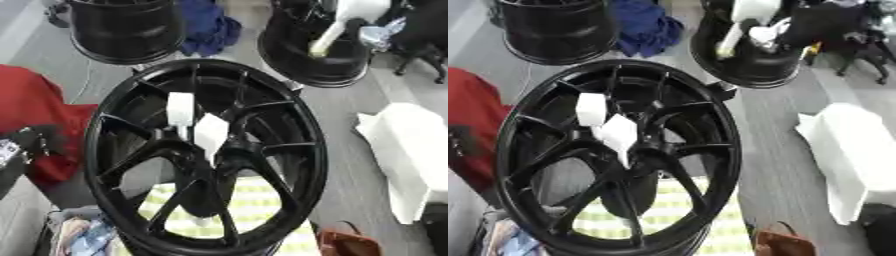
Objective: Pull the pin out of the wheel hub.
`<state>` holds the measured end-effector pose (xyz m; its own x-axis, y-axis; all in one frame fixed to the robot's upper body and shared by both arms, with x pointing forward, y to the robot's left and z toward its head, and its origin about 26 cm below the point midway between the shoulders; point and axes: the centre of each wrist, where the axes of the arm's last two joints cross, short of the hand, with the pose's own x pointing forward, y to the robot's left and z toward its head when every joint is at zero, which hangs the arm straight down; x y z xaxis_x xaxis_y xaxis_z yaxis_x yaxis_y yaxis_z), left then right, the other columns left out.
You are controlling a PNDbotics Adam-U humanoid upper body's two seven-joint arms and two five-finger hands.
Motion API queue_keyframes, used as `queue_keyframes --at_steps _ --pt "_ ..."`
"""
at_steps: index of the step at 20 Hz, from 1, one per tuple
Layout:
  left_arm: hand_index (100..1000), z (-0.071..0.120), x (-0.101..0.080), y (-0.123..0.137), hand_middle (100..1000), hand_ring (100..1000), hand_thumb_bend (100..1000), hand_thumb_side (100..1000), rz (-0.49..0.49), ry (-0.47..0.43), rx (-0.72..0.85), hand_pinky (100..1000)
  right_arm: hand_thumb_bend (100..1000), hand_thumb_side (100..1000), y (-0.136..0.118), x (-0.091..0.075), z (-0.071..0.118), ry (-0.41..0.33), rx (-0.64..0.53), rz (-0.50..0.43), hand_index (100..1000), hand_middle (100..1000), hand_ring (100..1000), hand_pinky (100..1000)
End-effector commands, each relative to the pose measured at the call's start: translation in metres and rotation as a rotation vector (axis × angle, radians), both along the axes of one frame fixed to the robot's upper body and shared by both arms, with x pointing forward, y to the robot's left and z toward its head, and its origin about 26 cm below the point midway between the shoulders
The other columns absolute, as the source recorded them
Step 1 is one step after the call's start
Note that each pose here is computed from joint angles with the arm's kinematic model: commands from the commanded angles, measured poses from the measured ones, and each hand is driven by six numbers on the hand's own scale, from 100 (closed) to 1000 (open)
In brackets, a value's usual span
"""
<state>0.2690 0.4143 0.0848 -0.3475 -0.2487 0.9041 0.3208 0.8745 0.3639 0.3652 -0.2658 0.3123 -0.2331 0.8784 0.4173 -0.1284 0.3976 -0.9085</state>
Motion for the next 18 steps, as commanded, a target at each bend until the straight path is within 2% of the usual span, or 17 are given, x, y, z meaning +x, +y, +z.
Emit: queue_keyframes --at_steps 1,2,4,7,9,11,15,18 --pt "827 0.014 -0.004 0.010 648 627 100 865 0.030 -0.037 0.024 716 325 426 -0.030 0.009 -0.006 -0.013 0.064 -0.179 900 735 741 701" --pt "828 0.015 -0.005 0.012 648 627 100 863 0.038 -0.042 0.024 716 354 455 -0.038 0.013 -0.018 0.009 0.092 -0.231 935 798 787 747" --pt "827 0.016 -0.006 0.015 648 627 100 862 0.048 -0.050 0.024 716 374 493 -0.053 0.020 -0.043 0.059 0.147 -0.336 948 839 820 773" --pt "827 0.013 -0.006 0.014 649 627 100 865 0.046 -0.043 0.024 716 373 528 -0.075 0.026 -0.087 0.145 0.217 -0.503 944 844 822 769" --pt "827 0.010 -0.004 0.011 650 628 100 864 0.033 -0.034 0.024 716 358 535 -0.089 0.023 -0.110 0.181 0.246 -0.609 937 833 810 759" --pt "827 0.008 -0.002 0.007 650 628 100 860 0.018 -0.031 0.023 716 334 523 -0.095 0.014 -0.122 0.170 0.270 -0.677 924 817 796 744" --pt "827 0.006 0.002 0.001 650 628 100 857 -0.011 -0.033 0.018 716 286 500 -0.100 -0.009 -0.142 0.087 0.311 -0.736 908 767 752 702" --pt "827 0.003 0.005 -0.004 651 629 100 859 -0.030 -0.031 0.016 716 280 495 -0.089 -0.024 -0.159 0.037 0.319 -0.731 903 753 732 686"
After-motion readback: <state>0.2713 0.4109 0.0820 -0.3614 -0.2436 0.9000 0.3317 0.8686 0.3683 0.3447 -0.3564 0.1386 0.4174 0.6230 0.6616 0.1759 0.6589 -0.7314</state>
